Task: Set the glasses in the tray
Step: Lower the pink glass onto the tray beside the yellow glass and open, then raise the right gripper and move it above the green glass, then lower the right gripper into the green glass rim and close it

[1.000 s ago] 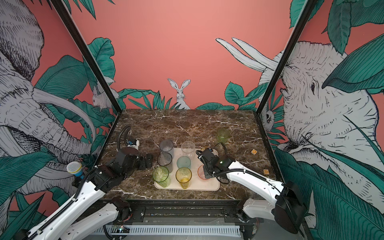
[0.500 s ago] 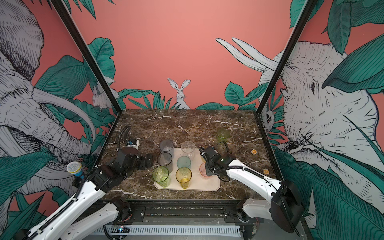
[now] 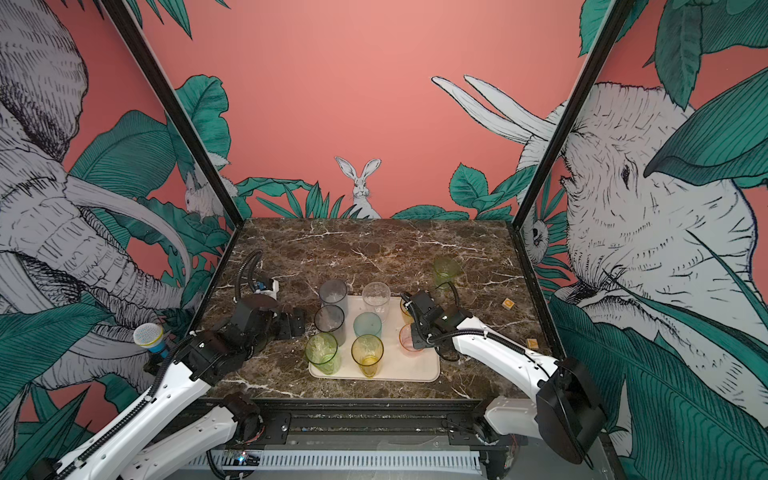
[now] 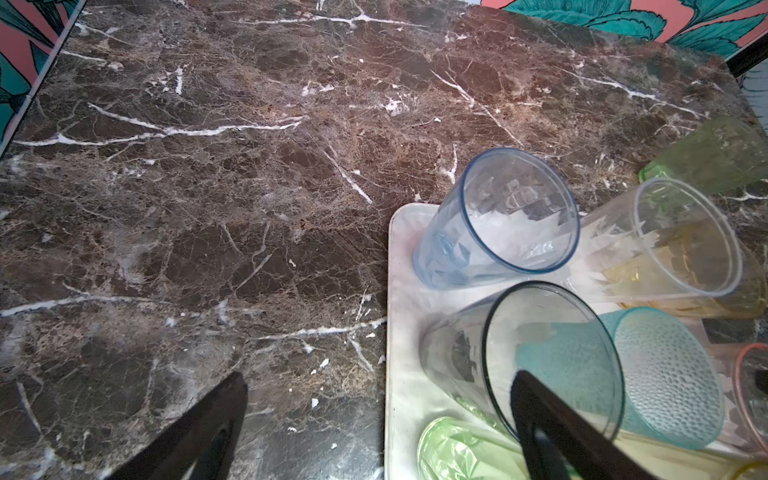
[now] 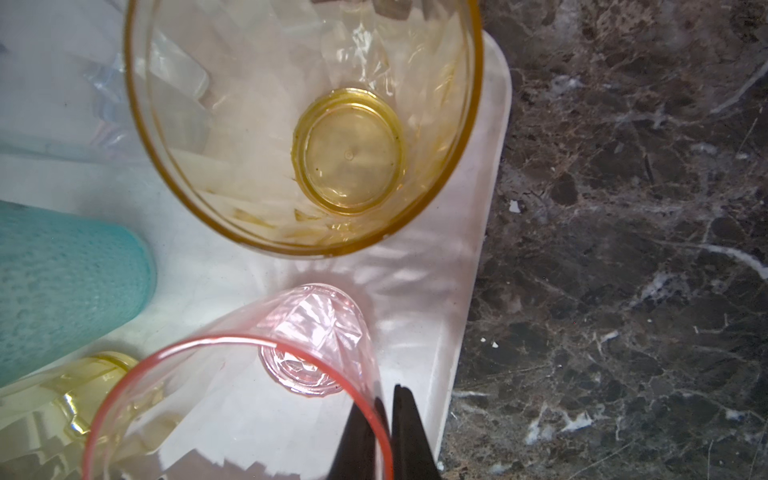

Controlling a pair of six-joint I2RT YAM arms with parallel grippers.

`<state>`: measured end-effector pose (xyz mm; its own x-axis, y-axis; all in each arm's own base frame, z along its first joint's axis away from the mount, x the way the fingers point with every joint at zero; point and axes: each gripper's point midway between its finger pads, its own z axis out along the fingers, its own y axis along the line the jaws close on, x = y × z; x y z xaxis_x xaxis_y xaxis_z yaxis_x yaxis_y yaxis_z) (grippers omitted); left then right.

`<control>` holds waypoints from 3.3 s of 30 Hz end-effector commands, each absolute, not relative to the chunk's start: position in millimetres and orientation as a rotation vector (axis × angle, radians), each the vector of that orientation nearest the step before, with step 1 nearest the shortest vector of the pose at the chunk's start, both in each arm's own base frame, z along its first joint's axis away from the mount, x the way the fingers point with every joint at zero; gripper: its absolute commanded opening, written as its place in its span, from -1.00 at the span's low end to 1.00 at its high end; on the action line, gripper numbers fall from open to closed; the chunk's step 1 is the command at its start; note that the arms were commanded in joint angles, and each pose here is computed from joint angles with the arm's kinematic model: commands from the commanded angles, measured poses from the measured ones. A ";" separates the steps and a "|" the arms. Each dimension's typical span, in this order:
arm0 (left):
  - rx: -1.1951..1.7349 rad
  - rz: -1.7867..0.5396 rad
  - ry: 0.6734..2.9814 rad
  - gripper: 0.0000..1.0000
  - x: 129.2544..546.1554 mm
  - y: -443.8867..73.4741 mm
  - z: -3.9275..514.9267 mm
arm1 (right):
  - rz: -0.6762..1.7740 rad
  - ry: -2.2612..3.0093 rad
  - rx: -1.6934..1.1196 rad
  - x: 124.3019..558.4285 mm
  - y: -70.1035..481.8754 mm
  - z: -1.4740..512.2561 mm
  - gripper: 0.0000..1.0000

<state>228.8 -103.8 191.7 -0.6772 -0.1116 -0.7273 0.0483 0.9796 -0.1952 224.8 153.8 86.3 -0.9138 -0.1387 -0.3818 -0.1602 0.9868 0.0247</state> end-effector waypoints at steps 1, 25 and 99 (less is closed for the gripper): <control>-0.078 -0.241 2.303 0.99 228.6 -99.2 188.0 | 0.069 2.739 -0.203 229.9 153.8 83.4 -1.00; -0.079 -0.247 2.305 0.99 229.3 -100.5 186.9 | 0.075 2.752 -0.179 234.7 150.5 82.6 -0.69; -0.066 -0.212 2.292 0.99 231.1 -96.8 196.1 | 0.142 2.632 0.335 459.7 32.3 107.2 0.08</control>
